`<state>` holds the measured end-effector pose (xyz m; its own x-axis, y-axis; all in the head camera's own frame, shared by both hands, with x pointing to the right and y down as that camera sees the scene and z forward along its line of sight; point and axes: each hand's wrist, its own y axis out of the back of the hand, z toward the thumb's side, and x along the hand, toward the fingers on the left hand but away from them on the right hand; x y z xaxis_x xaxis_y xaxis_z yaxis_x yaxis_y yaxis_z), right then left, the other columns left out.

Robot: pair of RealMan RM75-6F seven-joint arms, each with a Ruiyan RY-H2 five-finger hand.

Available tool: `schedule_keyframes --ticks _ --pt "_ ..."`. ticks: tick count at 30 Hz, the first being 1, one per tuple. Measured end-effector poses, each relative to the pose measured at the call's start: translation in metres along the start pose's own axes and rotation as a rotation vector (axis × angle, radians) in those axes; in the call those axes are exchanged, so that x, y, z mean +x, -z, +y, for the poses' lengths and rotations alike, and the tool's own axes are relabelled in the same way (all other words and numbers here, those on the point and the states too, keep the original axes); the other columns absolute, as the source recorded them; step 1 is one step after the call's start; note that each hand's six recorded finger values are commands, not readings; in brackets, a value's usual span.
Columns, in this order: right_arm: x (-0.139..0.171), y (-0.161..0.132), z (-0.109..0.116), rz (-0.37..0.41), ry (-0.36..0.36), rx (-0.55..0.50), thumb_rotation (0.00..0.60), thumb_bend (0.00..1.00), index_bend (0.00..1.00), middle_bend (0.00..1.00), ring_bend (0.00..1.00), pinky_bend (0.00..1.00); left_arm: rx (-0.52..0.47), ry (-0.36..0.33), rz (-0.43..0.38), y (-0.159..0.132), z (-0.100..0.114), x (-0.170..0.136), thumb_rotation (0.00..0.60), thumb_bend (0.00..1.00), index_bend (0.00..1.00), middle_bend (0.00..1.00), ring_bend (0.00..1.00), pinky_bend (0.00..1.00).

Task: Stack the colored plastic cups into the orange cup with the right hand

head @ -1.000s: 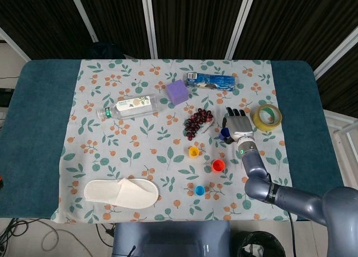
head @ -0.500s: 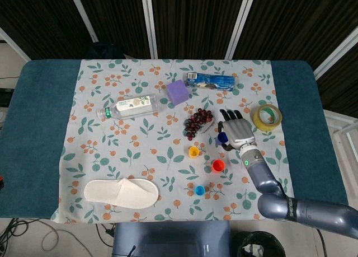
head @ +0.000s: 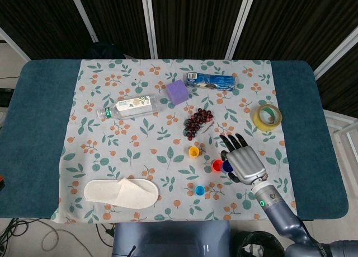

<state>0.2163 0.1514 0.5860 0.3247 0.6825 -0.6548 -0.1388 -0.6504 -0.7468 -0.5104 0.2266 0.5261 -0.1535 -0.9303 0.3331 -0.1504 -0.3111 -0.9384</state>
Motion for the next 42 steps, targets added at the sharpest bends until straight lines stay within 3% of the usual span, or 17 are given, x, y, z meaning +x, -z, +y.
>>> schedule_keyframes --ticks 10,36,39,42 --pt "-0.009 -0.004 -0.017 -0.009 -0.001 -0.006 0.600 0.36 0.46 0.00 0.00 0.00 -0.001 0.001 0.004 0.001 0.000 0.000 0.600 0.82 0.09 0.00 0.00 0.10" --pt "-0.034 -0.003 -0.036 -0.037 -0.031 -0.023 0.600 0.36 0.45 0.00 0.00 0.00 0.001 -0.002 0.006 0.002 0.001 0.000 0.600 0.82 0.09 0.00 0.00 0.10" --pt "-0.035 -0.003 -0.040 -0.037 -0.044 -0.020 0.600 0.36 0.41 0.00 0.00 0.00 0.001 -0.002 0.006 0.002 0.000 0.000 0.600 0.82 0.09 0.00 0.00 0.10" --pt "-0.036 -0.003 -0.042 -0.038 -0.048 -0.024 0.600 0.36 0.29 0.00 0.00 0.00 0.001 -0.002 0.005 0.002 0.000 0.000 0.600 0.82 0.09 0.00 0.00 0.10"
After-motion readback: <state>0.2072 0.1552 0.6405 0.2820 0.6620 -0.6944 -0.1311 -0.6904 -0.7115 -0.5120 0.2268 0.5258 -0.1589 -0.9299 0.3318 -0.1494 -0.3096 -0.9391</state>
